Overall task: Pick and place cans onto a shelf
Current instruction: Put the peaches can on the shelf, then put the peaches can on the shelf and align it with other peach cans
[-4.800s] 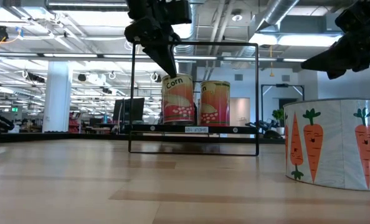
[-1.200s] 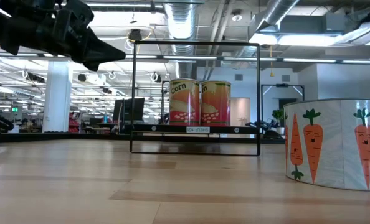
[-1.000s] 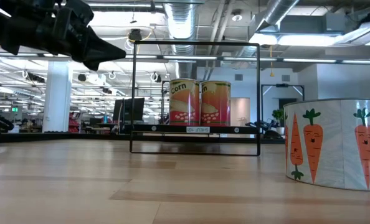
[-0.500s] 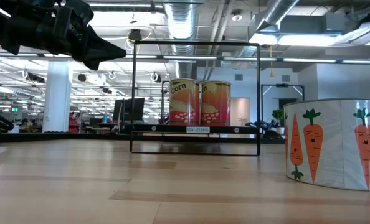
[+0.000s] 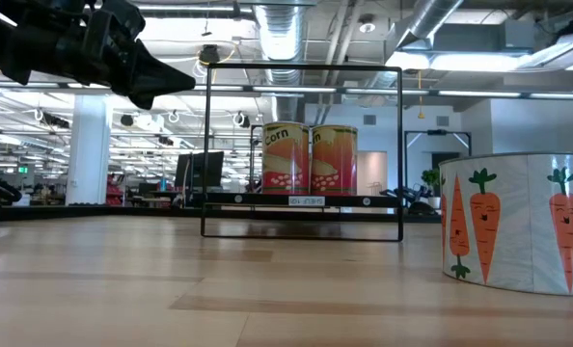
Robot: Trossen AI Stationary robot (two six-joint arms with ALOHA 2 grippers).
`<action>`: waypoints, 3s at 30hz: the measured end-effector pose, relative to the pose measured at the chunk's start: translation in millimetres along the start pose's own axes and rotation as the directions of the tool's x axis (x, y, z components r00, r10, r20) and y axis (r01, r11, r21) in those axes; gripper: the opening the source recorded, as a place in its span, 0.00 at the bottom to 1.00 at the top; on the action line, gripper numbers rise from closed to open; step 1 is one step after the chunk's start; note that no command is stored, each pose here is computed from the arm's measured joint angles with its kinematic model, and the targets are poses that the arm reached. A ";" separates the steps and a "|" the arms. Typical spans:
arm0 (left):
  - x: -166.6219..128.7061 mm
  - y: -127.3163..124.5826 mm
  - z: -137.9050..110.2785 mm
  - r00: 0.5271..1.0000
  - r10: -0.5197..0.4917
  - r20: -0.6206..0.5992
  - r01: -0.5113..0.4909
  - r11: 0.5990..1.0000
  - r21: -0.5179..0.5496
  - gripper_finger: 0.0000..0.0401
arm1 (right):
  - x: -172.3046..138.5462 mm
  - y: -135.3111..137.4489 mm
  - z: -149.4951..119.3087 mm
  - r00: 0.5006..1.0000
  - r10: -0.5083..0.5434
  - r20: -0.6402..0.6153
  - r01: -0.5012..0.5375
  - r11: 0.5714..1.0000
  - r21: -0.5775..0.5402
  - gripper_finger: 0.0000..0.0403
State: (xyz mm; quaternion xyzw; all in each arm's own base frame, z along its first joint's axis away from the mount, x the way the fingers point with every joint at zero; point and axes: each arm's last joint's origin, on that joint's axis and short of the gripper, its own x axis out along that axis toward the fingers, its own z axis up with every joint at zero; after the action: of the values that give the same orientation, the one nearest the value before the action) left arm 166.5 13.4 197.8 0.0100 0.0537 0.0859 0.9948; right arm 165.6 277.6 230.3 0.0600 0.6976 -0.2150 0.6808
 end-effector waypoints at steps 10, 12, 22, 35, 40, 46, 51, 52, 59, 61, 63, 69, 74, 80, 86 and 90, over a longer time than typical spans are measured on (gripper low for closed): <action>0.0 0.0 0.0 1.000 0.000 0.000 0.000 1.000 0.000 0.00 | 0.1 -3.6 1.6 0.999 -0.034 -0.009 0.035 0.999 0.030 0.26; 0.0 0.0 0.0 1.000 0.000 0.000 0.000 1.000 0.000 0.00 | 0.0 -4.8 1.4 0.999 -0.046 -0.012 0.046 0.998 0.032 0.31; 0.0 -0.3 0.0 1.000 -0.010 0.000 0.010 1.000 0.011 0.00 | 8.5 -0.3 -6.0 1.000 -0.007 -0.011 0.007 1.000 -0.026 0.31; 0.1 0.1 -0.2 1.000 0.002 -0.002 -0.002 1.000 0.006 0.00 | -3.1 -8.3 14.2 0.995 0.098 -0.012 -0.099 0.984 -0.148 0.03; 0.1 0.2 -0.5 1.000 0.005 -0.006 -0.005 1.000 0.006 0.00 | -12.3 -12.8 29.3 0.985 0.171 0.001 -0.167 0.967 -0.192 0.01; 0.1 0.2 -0.8 1.000 0.004 -0.009 -0.004 1.000 0.006 0.00 | -43.0 -11.9 47.6 0.963 0.263 0.052 -0.246 0.944 -0.218 0.01; 0.1 0.2 -0.8 1.000 0.005 -0.009 -0.005 1.000 0.006 0.00 | -72.5 -16.5 67.6 0.929 0.333 0.161 -0.290 0.926 -0.242 0.01; 0.1 0.2 -0.8 1.000 0.004 -0.009 -0.004 1.000 0.006 0.00 | -77.1 -18.1 72.4 0.921 0.338 0.192 -0.287 0.924 -0.253 0.01; 0.1 0.1 -0.7 1.000 0.004 -0.008 -0.004 1.000 0.006 0.00 | -95.4 -28.8 108.9 0.866 0.381 0.324 -0.266 0.899 -0.347 0.01; 0.1 0.2 -0.7 1.000 0.004 -0.008 -0.004 1.000 0.006 0.00 | -98.6 -28.0 120.4 0.830 0.426 0.359 -0.275 0.874 -0.401 0.01; 0.1 0.1 -0.7 1.000 0.004 -0.008 -0.004 1.000 0.006 0.00 | -99.8 -26.2 133.8 0.796 0.461 0.393 -0.269 0.850 -0.453 0.01; 0.1 0.2 -0.9 1.000 0.005 -0.010 -0.005 1.000 0.006 0.00 | -92.8 -17.4 178.6 0.784 0.454 0.423 -0.167 0.811 -0.560 0.01; 0.1 0.1 -1.8 1.000 0.004 -0.021 -0.004 1.000 0.008 0.00 | -82.5 -4.4 217.3 0.796 0.425 0.432 -0.066 0.770 -0.635 0.01; 0.1 0.1 -2.1 1.000 0.004 -0.024 -0.004 1.000 0.008 0.00 | -56.0 5.1 259.1 0.829 0.367 0.421 0.036 0.718 -0.695 0.01; 0.1 0.1 -2.2 1.000 0.004 -0.025 -0.004 1.000 0.009 0.00 | -25.9 18.3 286.0 0.849 0.320 0.421 0.119 0.660 -0.741 0.01; 0.1 0.1 -3.0 0.999 0.004 -0.034 -0.004 1.000 0.008 0.00 | -12.3 21.5 293.5 0.863 0.288 0.415 0.145 0.645 -0.750 0.01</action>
State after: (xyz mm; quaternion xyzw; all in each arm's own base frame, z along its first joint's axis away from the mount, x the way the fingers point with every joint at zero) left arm 166.2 13.6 194.8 0.0124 0.0708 0.0878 0.9935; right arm 445.7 187.5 243.4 -0.2601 0.5181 0.1180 0.8062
